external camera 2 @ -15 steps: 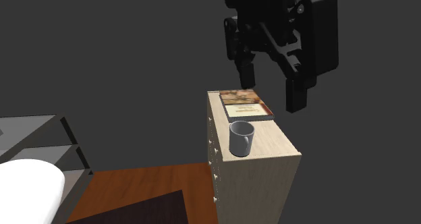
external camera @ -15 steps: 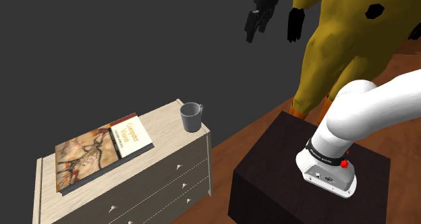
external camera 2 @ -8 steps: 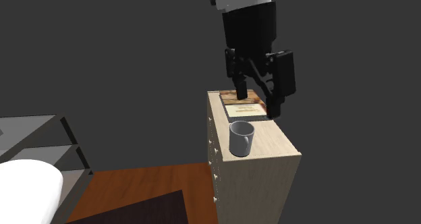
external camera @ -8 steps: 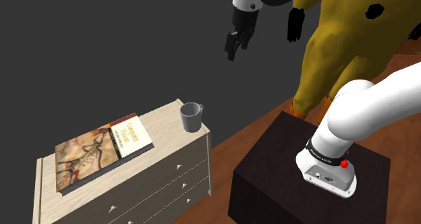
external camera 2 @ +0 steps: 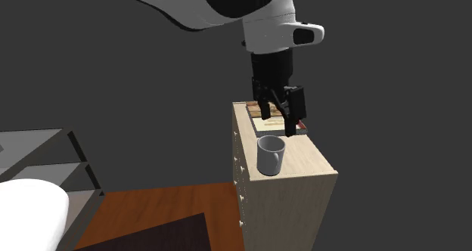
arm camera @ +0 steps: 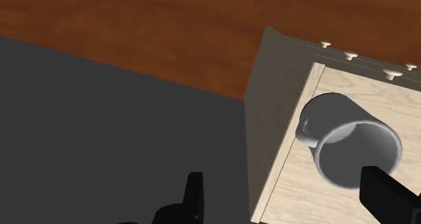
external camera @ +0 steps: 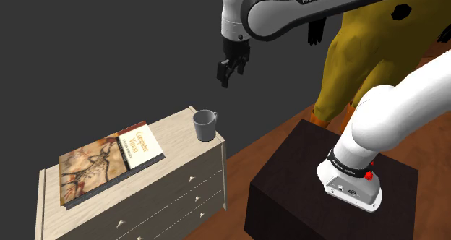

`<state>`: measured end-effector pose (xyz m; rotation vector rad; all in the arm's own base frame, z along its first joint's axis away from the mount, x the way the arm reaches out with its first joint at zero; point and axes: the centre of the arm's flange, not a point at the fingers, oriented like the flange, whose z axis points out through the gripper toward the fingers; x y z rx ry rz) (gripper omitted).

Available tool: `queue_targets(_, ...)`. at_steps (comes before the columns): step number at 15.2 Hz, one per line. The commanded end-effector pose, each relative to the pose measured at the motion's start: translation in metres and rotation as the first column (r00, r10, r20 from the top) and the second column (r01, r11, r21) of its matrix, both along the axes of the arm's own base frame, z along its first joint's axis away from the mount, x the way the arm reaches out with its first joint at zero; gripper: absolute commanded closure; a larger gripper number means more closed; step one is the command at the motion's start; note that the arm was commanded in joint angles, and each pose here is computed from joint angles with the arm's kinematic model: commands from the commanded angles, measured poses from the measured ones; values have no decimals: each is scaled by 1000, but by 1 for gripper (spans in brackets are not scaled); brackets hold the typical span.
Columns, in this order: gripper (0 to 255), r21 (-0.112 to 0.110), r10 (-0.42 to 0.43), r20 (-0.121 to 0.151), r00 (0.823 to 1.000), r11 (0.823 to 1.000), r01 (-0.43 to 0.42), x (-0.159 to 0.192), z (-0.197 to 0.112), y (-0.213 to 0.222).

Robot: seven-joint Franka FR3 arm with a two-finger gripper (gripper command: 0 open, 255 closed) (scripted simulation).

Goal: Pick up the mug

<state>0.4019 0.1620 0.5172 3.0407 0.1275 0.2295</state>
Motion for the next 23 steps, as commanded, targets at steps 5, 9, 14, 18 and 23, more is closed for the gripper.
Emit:
queue_targets(5,0,7,8,-15,1000,1000,-8,24,-46,58)
queue_targets(9,0,11,13,-26,1000,1000,-13,41,-77,97)
queue_targets(14,0,16,20,-38,999,1000,-19,59,-113,142)
queue_targets(18,0,16,20,-38,999,1000,-19,59,-134,142)
queue_targets(23,0,16,20,-38,999,1000,-19,59,-153,142)
